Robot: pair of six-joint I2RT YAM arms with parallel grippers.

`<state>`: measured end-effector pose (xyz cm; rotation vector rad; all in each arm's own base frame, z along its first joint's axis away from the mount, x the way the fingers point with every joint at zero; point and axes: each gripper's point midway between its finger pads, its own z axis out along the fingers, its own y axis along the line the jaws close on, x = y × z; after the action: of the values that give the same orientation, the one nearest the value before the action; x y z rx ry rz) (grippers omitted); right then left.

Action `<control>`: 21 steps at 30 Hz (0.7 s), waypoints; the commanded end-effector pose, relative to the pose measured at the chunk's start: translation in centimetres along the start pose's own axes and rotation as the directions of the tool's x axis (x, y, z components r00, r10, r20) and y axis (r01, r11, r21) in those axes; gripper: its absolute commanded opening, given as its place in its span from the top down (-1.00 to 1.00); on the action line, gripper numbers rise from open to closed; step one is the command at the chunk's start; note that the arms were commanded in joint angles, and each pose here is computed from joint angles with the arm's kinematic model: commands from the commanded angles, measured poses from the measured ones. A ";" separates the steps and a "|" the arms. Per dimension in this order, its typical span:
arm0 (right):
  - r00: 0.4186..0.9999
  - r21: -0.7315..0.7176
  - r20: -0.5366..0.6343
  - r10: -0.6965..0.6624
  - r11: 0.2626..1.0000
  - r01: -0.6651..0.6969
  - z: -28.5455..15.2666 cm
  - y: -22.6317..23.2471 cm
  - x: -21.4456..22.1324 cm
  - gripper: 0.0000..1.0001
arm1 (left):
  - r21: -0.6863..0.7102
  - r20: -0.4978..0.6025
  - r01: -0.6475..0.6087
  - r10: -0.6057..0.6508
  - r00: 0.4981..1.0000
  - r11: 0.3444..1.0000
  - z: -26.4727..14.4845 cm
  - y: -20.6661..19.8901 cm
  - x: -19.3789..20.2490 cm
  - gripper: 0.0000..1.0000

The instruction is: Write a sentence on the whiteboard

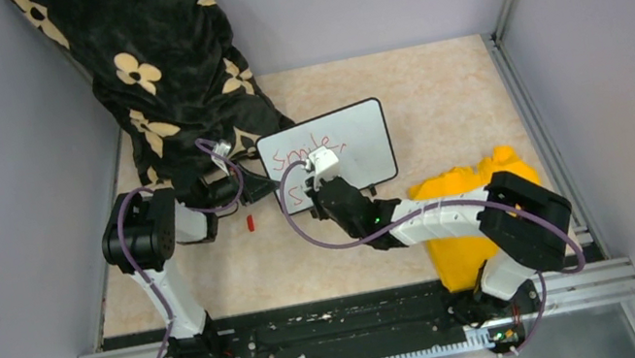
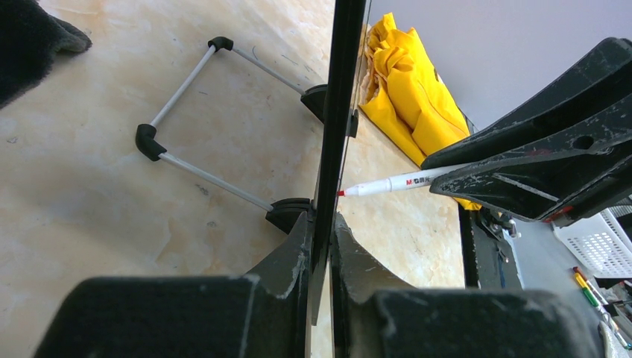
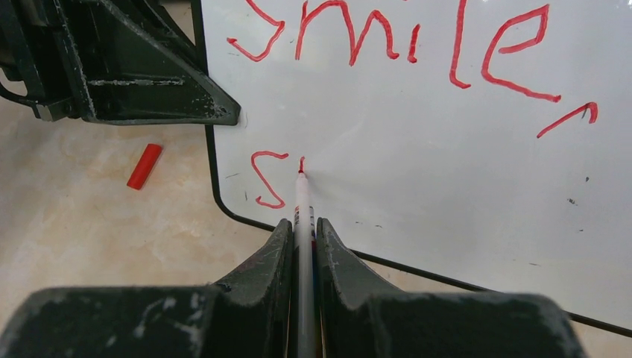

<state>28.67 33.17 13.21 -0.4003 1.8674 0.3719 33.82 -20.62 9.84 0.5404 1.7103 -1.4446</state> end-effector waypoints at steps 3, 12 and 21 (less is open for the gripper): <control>1.000 0.006 -0.005 0.028 1.000 -0.028 -0.2 -0.4 0.9 1.00 | -0.031 -0.030 0.074 -0.074 0.997 0.997 0.1 0.9 1.5 1.00; 0.999 0.023 -0.030 0.025 0.999 -0.025 -0.7 -1.1 1.9 1.00 | -0.031 -0.030 0.071 -0.072 0.997 0.997 0.1 0.8 1.5 1.00; 1.000 0.042 -0.001 0.027 0.999 -0.027 -1.3 -1.7 0.7 1.00 | -0.031 -0.030 0.074 -0.075 0.997 0.997 0.0 0.8 1.5 1.00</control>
<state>27.51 31.83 10.87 -0.4053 1.9231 0.3630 33.89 -20.63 9.85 0.5405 1.7123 -1.4459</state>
